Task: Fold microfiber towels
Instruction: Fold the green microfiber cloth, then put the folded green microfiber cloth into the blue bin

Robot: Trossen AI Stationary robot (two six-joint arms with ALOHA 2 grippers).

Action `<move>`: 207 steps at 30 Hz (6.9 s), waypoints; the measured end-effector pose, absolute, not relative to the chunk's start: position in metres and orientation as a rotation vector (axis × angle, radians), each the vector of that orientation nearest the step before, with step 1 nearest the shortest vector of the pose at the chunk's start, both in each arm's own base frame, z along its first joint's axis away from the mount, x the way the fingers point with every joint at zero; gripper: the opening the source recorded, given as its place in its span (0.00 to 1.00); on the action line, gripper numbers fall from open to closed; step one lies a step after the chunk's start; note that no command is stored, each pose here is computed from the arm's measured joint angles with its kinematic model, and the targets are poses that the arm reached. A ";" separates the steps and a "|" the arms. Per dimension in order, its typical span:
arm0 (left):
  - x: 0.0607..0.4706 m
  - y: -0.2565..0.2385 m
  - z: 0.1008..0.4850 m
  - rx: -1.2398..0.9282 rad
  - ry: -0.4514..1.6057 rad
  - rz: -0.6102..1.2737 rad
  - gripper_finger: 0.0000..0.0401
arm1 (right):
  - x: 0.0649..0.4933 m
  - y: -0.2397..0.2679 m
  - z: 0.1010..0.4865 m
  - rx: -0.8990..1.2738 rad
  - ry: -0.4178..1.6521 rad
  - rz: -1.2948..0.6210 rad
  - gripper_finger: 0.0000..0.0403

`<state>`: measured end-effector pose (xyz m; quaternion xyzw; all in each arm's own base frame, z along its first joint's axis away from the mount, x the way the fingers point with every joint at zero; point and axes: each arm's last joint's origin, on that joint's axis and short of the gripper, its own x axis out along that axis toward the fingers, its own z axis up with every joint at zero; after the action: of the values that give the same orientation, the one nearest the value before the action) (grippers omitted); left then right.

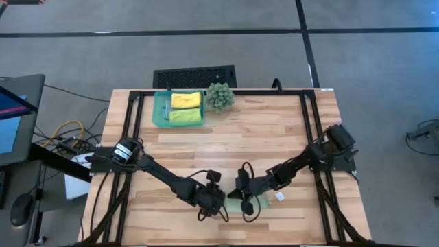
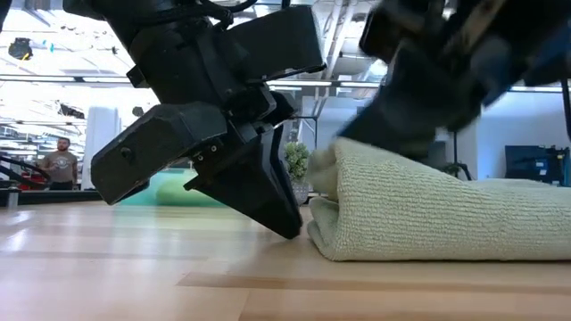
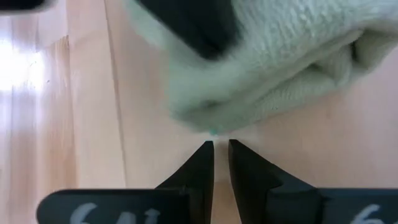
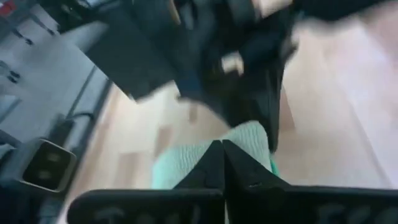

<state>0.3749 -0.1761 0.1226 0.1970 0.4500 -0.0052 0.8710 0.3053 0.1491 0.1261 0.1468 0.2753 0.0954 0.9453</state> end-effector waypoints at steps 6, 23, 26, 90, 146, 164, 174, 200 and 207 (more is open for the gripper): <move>0.353 -0.177 0.147 0.489 0.995 0.107 0.10 | 0.311 0.145 0.100 0.357 0.623 0.143 0.07; 0.355 -0.190 0.178 0.374 0.631 0.086 0.10 | 0.256 0.159 0.186 0.198 0.566 -0.003 0.04; 0.355 -0.178 0.166 0.350 0.638 0.095 0.10 | 0.236 0.168 0.174 0.199 0.669 -0.104 0.06; 0.373 -0.174 0.119 0.060 0.751 -0.229 0.10 | 0.285 0.106 0.128 0.336 0.997 0.135 0.74; 0.149 -0.306 0.217 0.371 0.522 0.465 0.10 | 0.352 0.095 0.257 -0.085 0.734 0.357 0.06; 0.125 -0.294 0.256 0.085 0.600 0.451 0.10 | 0.452 -0.112 0.324 -0.414 0.563 0.188 0.06; 0.125 -0.292 0.264 0.020 0.514 0.447 0.10 | 0.496 -0.225 0.258 -0.333 0.437 0.259 0.07; 0.170 -0.269 0.269 0.204 0.415 0.522 0.10 | 0.481 -0.257 0.186 -0.193 0.635 0.453 0.08; 0.171 -0.268 0.269 0.206 0.417 0.527 0.10 | 0.482 -0.258 0.191 -0.227 0.627 0.426 0.11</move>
<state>0.1712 -0.2681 0.2694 0.1009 0.2044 0.2581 0.9388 0.4818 -0.2578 0.1913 -0.1104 0.3053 0.2076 0.9228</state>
